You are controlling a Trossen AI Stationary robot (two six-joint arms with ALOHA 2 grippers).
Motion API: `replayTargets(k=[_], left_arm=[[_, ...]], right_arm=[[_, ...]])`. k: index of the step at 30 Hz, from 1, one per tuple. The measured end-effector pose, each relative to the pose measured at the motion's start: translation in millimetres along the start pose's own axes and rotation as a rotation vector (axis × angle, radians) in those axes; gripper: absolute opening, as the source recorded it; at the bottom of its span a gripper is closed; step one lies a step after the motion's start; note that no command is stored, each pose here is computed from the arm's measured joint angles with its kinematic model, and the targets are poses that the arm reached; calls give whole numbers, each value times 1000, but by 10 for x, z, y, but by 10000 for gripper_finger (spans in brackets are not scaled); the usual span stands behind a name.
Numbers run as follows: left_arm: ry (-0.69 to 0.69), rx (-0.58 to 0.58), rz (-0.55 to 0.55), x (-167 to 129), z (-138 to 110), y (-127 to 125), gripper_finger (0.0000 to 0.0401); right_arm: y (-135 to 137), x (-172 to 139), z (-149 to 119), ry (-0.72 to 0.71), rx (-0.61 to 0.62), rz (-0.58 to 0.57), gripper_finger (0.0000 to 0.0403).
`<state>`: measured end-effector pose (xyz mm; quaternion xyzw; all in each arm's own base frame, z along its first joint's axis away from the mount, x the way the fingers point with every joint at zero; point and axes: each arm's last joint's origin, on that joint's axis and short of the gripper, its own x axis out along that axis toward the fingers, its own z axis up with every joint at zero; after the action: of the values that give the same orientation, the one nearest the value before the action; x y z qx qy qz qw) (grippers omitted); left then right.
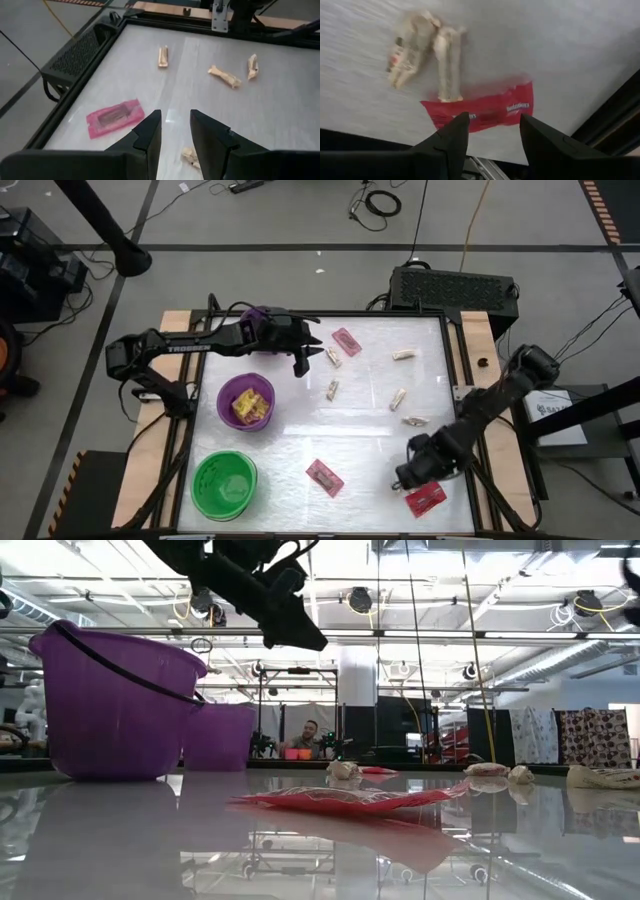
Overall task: Sort candy by brand, put in halloween buckets
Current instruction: Put the red candy into the top purple bucket
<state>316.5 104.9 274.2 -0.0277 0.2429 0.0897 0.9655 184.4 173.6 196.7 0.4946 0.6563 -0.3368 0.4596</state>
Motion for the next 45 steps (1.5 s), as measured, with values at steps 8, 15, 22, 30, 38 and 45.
replayTargets(k=[8,15,22,30,38,45], left_arm=[[-16,2,1,0,16,1,111],[-16,-1,1,0,16,1,111],[-16,-13,0,0,16,1,111],[-15,-76,-5,2,16,-18,111],[-14,-68,-19,8,18,-70,111],[-16,-54,-32,12,22,-111,111]], right_arm=[[-214,208,-209,-4,18,-47,169],[-291,431,-188,35,0,4,169],[-369,589,-59,26,9,30,169],[-389,623,-7,3,-8,35,130],[-356,573,5,10,-17,72,8],[-304,387,61,25,13,165,2]])
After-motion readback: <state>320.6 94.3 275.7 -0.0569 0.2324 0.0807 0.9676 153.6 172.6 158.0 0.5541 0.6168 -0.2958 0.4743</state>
